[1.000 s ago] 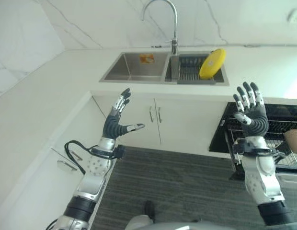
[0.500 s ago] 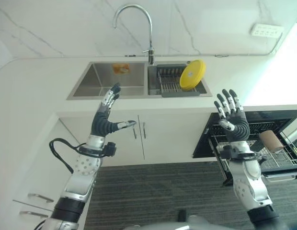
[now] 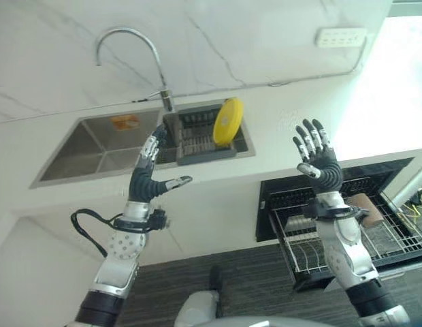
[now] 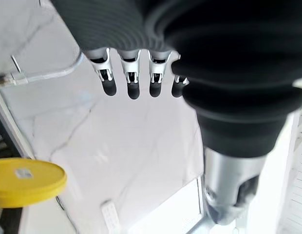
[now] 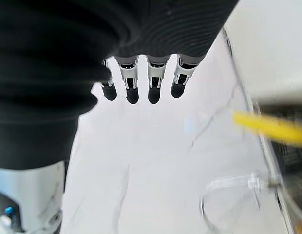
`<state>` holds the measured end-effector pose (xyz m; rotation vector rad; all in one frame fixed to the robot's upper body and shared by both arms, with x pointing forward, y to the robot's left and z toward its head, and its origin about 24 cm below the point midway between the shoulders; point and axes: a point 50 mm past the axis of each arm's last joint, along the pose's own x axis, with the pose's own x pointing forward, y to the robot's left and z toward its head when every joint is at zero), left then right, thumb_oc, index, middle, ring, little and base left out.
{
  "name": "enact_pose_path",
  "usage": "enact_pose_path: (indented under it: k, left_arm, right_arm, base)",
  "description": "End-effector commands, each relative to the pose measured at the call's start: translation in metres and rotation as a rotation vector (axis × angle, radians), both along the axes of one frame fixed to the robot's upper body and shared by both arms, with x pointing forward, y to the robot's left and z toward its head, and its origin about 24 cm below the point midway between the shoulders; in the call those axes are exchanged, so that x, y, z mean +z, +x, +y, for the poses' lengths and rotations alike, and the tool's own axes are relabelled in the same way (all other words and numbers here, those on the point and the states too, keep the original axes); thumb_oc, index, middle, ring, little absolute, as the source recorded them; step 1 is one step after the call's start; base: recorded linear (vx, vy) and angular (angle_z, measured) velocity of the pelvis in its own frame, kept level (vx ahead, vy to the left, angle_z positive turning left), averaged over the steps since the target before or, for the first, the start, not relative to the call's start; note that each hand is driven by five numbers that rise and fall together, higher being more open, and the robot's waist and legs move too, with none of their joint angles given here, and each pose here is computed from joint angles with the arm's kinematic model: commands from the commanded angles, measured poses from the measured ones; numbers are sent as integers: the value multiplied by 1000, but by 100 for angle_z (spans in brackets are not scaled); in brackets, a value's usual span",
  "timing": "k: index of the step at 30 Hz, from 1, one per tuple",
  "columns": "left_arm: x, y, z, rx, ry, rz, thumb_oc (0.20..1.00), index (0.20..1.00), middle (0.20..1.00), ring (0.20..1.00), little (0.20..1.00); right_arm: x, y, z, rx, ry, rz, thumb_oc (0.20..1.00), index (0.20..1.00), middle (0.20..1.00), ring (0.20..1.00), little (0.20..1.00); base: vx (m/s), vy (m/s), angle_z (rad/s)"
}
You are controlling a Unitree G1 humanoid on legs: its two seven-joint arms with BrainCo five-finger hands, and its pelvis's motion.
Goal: Place the dishes in the dishwasher.
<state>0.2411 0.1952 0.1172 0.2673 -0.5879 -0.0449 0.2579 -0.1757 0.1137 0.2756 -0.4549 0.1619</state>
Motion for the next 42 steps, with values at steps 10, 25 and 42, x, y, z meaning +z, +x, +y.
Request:
enact_pose_path:
  k: [10,25,42]
  left_arm:
    - [17,0,2,-4,53,-92,1000,1000,1000,1000,1000]
    - [15,0,7,-17,80,-59,1000,1000,1000,1000,1000]
    - [23,11,-10,-152,114,-30,1000,1000,1000,1000,1000]
  right_arm:
    - [28,-10,1,8,41,-149,1000,1000,1000,1000,1000]
    - [16,-7,-2,-26,-28,-57,1000,1000,1000,1000,1000]
    - [13,64,24,91,110,158,1000,1000,1000,1000,1000]
  base:
    - [58,32,7]
    - [12,23,-5]
    - [29,10,-8]
